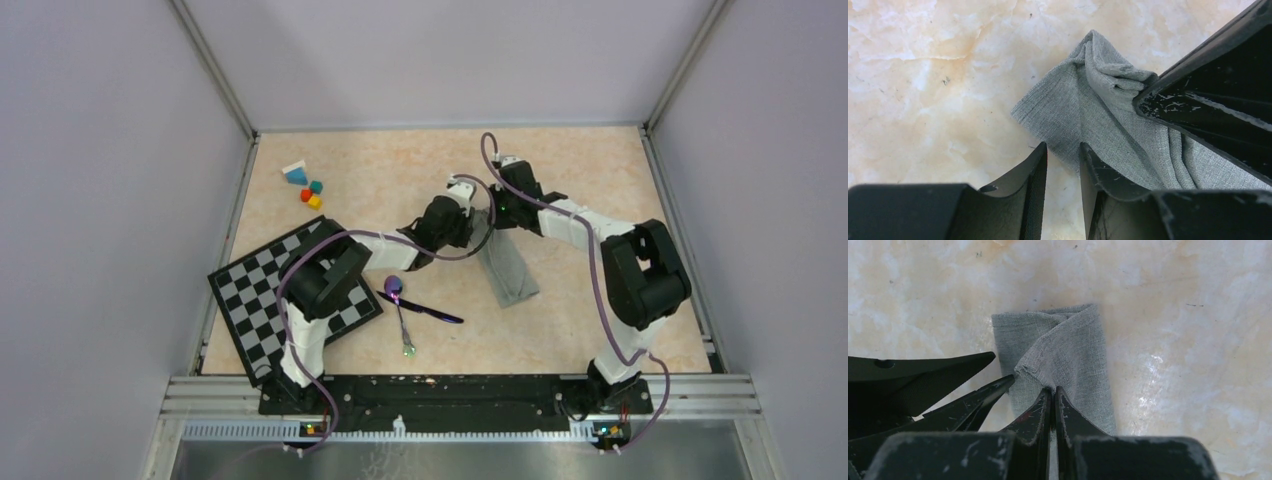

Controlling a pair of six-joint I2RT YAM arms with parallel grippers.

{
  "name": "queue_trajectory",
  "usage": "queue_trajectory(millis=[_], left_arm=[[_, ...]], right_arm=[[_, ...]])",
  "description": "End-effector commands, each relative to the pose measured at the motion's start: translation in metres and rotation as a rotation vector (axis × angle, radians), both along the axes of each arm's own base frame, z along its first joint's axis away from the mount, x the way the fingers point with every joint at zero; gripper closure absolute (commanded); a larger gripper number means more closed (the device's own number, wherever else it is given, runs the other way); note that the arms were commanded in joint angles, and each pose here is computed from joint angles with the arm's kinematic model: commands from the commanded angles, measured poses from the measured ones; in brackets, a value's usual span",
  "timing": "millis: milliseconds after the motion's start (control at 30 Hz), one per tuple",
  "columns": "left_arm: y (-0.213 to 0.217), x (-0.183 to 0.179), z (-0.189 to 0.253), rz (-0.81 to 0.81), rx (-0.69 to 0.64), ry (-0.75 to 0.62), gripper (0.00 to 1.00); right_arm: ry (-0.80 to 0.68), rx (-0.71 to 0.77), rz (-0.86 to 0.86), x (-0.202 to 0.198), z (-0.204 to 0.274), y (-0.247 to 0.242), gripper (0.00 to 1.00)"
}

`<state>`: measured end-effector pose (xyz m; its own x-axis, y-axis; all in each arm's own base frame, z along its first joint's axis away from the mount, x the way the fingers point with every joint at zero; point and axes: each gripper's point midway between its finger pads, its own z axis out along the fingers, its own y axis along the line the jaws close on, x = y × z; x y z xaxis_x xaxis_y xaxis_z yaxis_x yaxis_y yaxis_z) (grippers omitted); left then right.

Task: Fold the napkin into a case and place the utensils inside
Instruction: Stuff the top corner of the smaller-rectangle-folded napkin at the center of the board.

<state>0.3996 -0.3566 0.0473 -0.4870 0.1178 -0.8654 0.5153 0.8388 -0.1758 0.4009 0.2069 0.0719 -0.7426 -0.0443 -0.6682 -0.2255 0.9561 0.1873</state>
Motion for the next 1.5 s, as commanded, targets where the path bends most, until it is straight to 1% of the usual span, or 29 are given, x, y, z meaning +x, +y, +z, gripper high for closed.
queue_trajectory(millis=[0, 100, 200, 500, 533, 600, 667, 733, 867, 967, 1067, 1233, 1467], left_arm=[[-0.012, 0.017, 0.024, 0.017, 0.004, -0.103, 0.64], [-0.012, 0.018, 0.021, 0.036, 0.015, -0.102, 0.58], [-0.016, 0.018, 0.02, 0.038, 0.036, -0.117, 0.56], [-0.016, 0.022, 0.005, 0.075, 0.113, -0.095, 0.61], [-0.014, 0.023, 0.004, 0.082, 0.122, -0.098, 0.62], [-0.012, 0.025, 0.006, 0.097, 0.131, -0.105, 0.68], [-0.011, 0.027, 0.01, 0.116, 0.128, -0.111, 0.76], [-0.012, 0.027, 0.015, 0.117, 0.123, -0.114, 0.86], [-0.018, 0.024, 0.028, 0.09, 0.079, -0.112, 0.95], [-0.022, 0.021, 0.037, 0.08, 0.03, -0.111, 1.0], [-0.023, 0.02, 0.047, 0.076, -0.028, -0.118, 1.0], [-0.017, 0.018, 0.057, 0.08, -0.125, -0.131, 1.0], [-0.009, 0.016, 0.064, 0.081, -0.208, -0.142, 1.0]], right_arm=[[-0.055, 0.082, 0.005, 0.005, 0.029, 0.006, 1.0], [-0.053, 0.085, 0.009, 0.005, 0.029, 0.007, 1.0], [-0.051, 0.086, 0.012, 0.005, 0.029, 0.008, 1.0], [-0.049, 0.085, 0.014, 0.003, 0.03, 0.007, 1.0], [-0.05, 0.085, 0.015, 0.003, 0.031, 0.008, 1.0], [-0.048, 0.086, 0.018, 0.002, 0.03, 0.008, 1.0], [-0.046, 0.083, 0.023, 0.002, 0.029, 0.008, 1.0], [-0.038, 0.069, 0.026, -0.001, 0.027, 0.005, 1.0], [0.001, 0.034, 0.061, -0.008, 0.016, 0.003, 1.0], [0.026, 0.038, 0.088, -0.013, 0.009, 0.006, 1.0], [0.061, 0.057, 0.125, -0.017, 0.003, 0.013, 1.0], [0.099, 0.07, 0.137, -0.022, -0.003, 0.016, 1.0], [0.146, 0.046, 0.149, -0.031, -0.016, 0.013, 1.0]])
